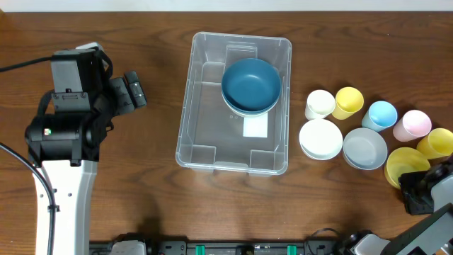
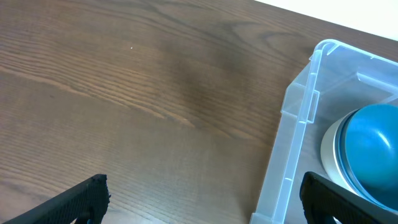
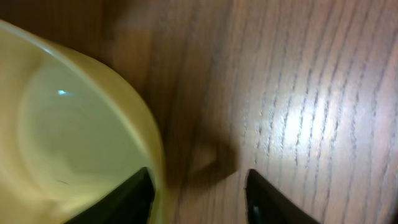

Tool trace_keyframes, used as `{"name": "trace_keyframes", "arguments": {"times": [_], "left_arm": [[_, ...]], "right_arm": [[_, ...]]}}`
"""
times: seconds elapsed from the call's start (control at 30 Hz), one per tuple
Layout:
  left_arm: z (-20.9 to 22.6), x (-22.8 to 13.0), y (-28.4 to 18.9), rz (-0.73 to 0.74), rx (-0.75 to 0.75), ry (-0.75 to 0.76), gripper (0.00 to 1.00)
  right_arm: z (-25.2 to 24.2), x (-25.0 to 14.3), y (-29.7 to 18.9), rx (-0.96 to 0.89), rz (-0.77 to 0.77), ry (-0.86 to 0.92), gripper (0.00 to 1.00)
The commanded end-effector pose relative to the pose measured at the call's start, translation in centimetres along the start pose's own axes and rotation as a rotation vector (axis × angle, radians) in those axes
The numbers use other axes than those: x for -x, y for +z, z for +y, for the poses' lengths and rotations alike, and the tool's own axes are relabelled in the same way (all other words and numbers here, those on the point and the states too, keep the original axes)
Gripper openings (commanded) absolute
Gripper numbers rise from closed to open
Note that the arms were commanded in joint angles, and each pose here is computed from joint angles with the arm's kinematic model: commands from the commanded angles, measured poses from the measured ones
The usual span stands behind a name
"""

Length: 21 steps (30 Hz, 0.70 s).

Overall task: Pack container
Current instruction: 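Reach the right gripper to the yellow bowl and grasp its rim, then lift the yellow bowl and place it in the container's left side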

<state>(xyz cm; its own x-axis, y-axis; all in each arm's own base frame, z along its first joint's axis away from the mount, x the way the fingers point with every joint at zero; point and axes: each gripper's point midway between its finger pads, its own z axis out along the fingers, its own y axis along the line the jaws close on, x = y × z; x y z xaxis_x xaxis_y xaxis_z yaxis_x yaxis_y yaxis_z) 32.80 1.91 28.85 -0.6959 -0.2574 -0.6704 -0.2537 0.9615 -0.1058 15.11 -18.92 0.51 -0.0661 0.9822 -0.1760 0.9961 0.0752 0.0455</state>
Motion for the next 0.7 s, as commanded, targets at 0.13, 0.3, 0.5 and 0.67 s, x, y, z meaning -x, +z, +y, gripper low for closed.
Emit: {"name": "trace_keyframes", "arguments": {"times": [0.13,0.3,0.5,0.67], "left_arm": [[0.4,0.0,0.1,0.002,0.016,-0.005,0.98],[0.4,0.0,0.1,0.002,0.016,-0.005,0.98],[0.4,0.0,0.1,0.002,0.016,-0.005,0.98],[0.4,0.0,0.1,0.002,0.016,-0.005,0.98]], "right_arm": [[-0.8,-0.1,-1.6,-0.002,-0.025,-0.012,0.10],[-1.1,0.3,-3.5,0.019,-0.081,-0.010,0.01],[-0.1,0.0,-6.7,0.141,-0.140,-0.023,0.01],[4.0,-1.5,-11.6,0.419,-0.169,-0.163,0.01]]}}
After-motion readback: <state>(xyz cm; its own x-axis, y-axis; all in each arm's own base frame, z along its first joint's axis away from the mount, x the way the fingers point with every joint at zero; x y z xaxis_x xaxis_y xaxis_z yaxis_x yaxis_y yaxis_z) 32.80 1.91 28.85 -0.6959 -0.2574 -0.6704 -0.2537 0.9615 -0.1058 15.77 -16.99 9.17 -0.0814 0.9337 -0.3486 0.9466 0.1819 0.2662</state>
